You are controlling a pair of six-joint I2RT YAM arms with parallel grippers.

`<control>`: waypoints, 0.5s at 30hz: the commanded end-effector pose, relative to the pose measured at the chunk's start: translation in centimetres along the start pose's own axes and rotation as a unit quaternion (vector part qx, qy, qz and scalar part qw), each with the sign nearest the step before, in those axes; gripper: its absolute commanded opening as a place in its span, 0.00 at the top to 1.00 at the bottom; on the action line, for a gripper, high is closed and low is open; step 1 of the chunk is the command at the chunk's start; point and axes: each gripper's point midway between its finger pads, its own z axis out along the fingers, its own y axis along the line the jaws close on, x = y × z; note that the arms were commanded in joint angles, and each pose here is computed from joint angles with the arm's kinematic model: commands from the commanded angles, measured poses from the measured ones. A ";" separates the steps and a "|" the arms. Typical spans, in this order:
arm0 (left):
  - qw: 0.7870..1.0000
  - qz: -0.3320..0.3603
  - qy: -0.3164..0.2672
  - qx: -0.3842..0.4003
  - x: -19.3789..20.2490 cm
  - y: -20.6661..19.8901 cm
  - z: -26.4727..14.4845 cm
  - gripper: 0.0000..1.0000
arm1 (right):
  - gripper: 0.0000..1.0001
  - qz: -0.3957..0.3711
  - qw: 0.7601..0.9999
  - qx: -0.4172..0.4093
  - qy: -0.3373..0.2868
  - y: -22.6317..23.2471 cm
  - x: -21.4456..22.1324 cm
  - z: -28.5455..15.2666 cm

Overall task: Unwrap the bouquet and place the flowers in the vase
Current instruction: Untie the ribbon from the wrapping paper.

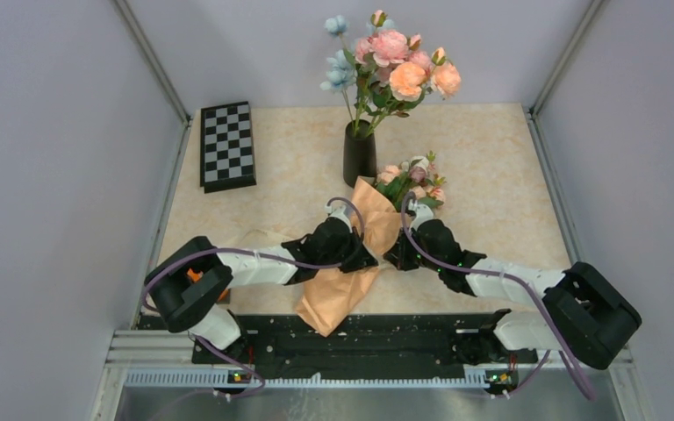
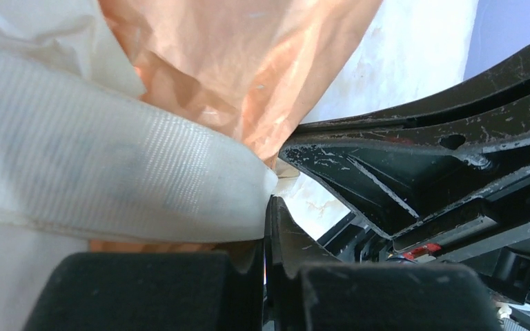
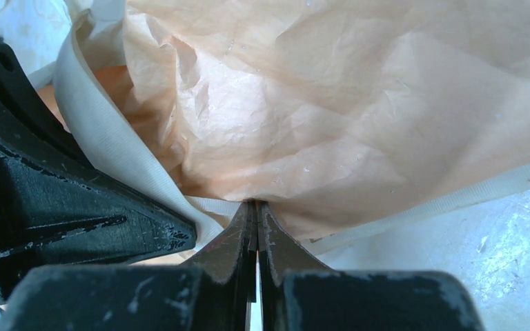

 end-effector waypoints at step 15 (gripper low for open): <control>0.998 0.025 -0.050 -0.006 -2.5 -0.8 -3.6 1.00 | 1.00 0.018 0.995 0.084 -0.054 -2.8 -2.1 -1.3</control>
